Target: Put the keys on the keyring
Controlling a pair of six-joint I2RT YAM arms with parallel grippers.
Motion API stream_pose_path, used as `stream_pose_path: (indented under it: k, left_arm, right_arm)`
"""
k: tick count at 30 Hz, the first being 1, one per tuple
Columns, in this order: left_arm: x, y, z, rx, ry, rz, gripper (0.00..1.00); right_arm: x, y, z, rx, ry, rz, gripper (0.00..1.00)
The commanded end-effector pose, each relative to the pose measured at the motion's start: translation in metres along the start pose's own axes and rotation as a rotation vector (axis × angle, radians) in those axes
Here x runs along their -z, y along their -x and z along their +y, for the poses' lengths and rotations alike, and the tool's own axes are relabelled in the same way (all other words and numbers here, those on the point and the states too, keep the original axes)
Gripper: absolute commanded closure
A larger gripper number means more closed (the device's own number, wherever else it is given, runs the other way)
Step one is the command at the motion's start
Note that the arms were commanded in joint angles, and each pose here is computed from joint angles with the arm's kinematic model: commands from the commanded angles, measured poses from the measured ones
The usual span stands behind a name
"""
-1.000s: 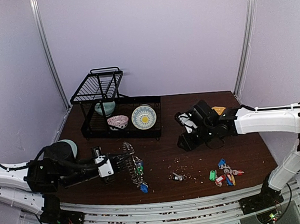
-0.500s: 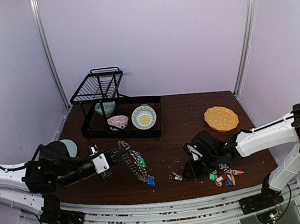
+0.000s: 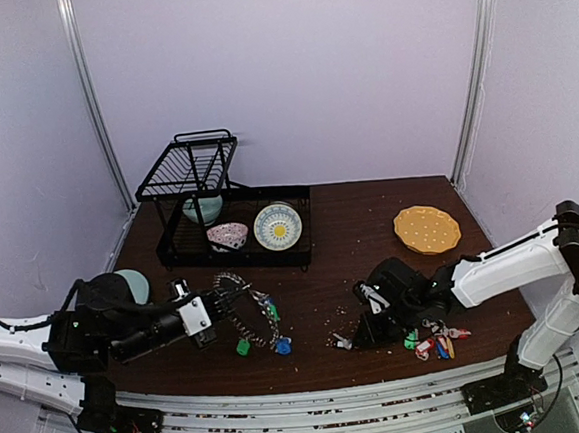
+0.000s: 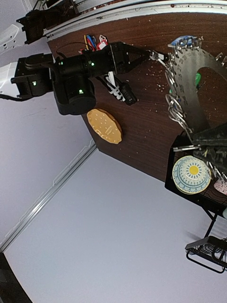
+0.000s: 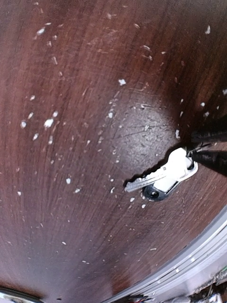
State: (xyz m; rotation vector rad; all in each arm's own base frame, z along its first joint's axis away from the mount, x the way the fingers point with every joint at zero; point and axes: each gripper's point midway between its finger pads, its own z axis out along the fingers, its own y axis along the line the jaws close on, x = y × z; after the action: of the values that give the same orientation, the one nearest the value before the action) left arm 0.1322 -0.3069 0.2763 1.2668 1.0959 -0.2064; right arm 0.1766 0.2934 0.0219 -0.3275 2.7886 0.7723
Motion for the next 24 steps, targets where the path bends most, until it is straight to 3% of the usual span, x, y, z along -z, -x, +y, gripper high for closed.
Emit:
stream_pose_path:
  k: [1,10,16,24]
  left_arm:
    - [0.001,0.018,0.018,0.056,0.069,-0.064,1.0]
    - [-0.004,0.018,0.017,0.068,0.069,-0.056,1.0]
    - [-0.014,0.017,0.014,0.027,0.056,-0.024,1.0]
    - [-0.029,0.026,0.002,0.035,0.012,-0.06,1.0]
  right_arm:
    - [-0.004,-0.006,-0.003,0.018,-0.006,0.026,0.98]
    - [0.009,0.011,0.01,0.153,-0.038,0.022,1.0]
    - [0.078,0.057,0.077,0.516,0.029,-0.107,1.0]
    - [0.13,0.038,0.174,0.961,0.232,-0.185,1.0]
